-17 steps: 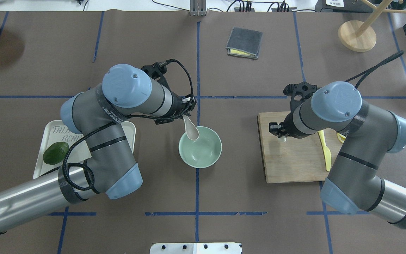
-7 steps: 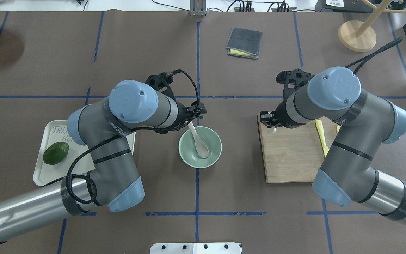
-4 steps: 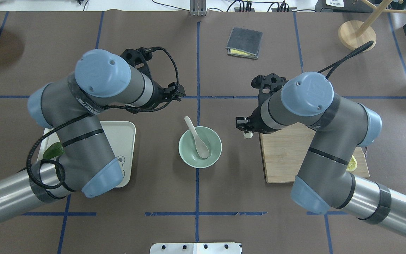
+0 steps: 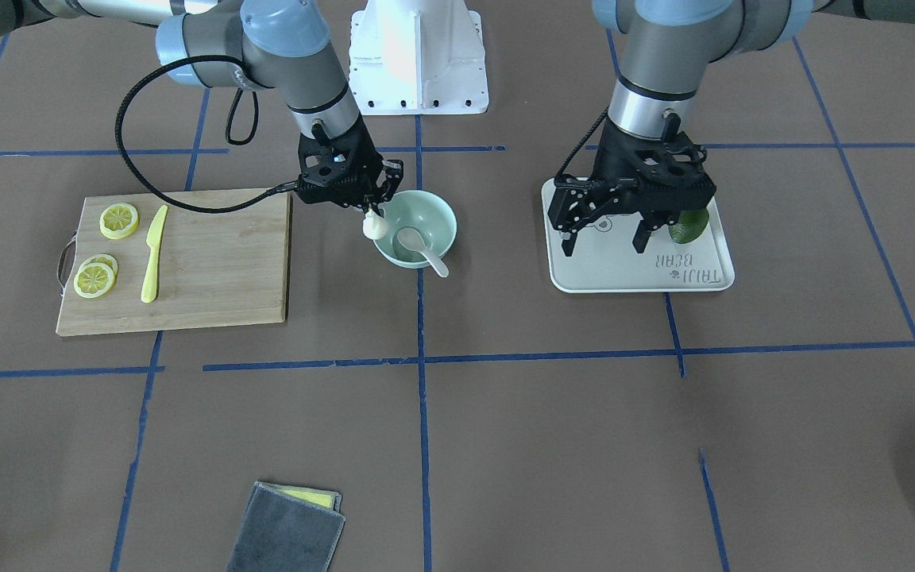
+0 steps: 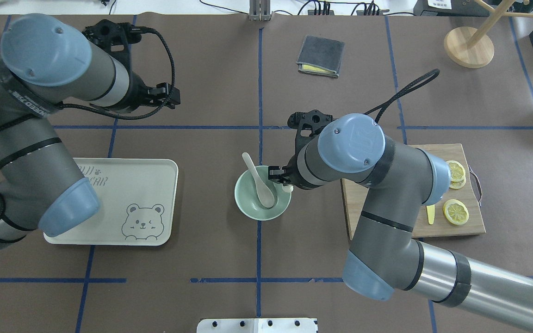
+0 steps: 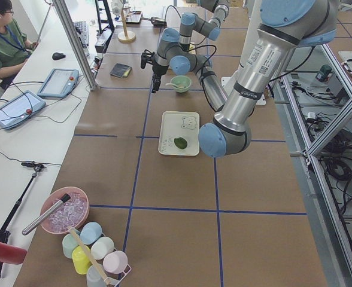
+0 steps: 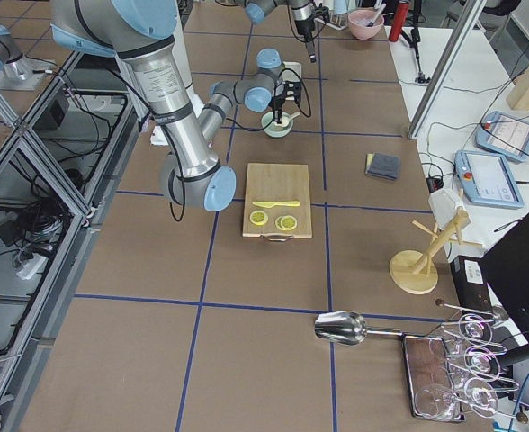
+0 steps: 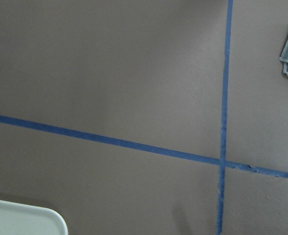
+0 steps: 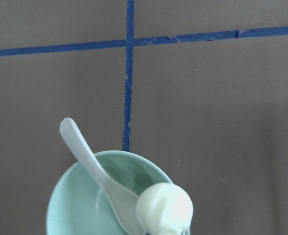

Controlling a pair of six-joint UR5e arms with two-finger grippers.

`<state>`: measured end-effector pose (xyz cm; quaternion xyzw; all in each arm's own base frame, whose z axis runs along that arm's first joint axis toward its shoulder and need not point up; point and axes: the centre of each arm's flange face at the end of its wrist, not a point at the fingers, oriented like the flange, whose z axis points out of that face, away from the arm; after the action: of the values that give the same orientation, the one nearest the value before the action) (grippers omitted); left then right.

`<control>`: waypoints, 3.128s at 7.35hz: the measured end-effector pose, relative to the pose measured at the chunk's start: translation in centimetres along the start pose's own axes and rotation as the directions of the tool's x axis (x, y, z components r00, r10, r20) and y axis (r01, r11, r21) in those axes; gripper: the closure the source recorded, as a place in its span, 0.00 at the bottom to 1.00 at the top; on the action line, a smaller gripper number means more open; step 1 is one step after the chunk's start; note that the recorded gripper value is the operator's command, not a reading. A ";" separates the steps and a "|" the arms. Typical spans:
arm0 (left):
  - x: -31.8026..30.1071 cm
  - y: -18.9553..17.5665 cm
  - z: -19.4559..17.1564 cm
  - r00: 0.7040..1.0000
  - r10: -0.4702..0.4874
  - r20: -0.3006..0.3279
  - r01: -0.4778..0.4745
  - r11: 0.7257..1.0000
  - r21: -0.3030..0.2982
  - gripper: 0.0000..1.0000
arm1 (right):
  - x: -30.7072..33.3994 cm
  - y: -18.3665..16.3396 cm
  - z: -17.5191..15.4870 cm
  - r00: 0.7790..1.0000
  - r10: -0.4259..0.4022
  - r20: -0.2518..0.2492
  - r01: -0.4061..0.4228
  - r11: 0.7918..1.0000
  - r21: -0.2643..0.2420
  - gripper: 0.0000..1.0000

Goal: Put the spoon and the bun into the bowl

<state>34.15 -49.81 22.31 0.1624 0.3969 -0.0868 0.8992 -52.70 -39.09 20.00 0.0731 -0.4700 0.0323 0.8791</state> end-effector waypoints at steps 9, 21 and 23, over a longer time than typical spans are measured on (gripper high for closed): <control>-20.4 -8.2 -2.9 0.947 0.283 0.154 -0.282 0.959 -0.028 0.00 | -5.3 0.4 0.9 0.998 0.050 0.022 -0.051 0.999 0.008 0.00; -52.1 -5.0 -1.8 0.964 0.266 -0.026 -0.261 0.917 -0.300 0.00 | 19.9 -11.8 -12.3 0.979 -0.145 -0.146 0.136 0.988 -0.069 0.00; -52.5 -4.7 -1.6 0.963 0.267 -0.037 -0.266 0.915 -0.305 0.00 | 30.5 -13.9 -15.4 0.962 -0.206 -0.177 0.190 0.976 -0.106 0.00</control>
<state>-3.47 -52.13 59.20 0.0731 0.3774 0.0988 0.9178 -21.34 -50.69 35.58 0.0777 -0.3768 -0.0696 0.9204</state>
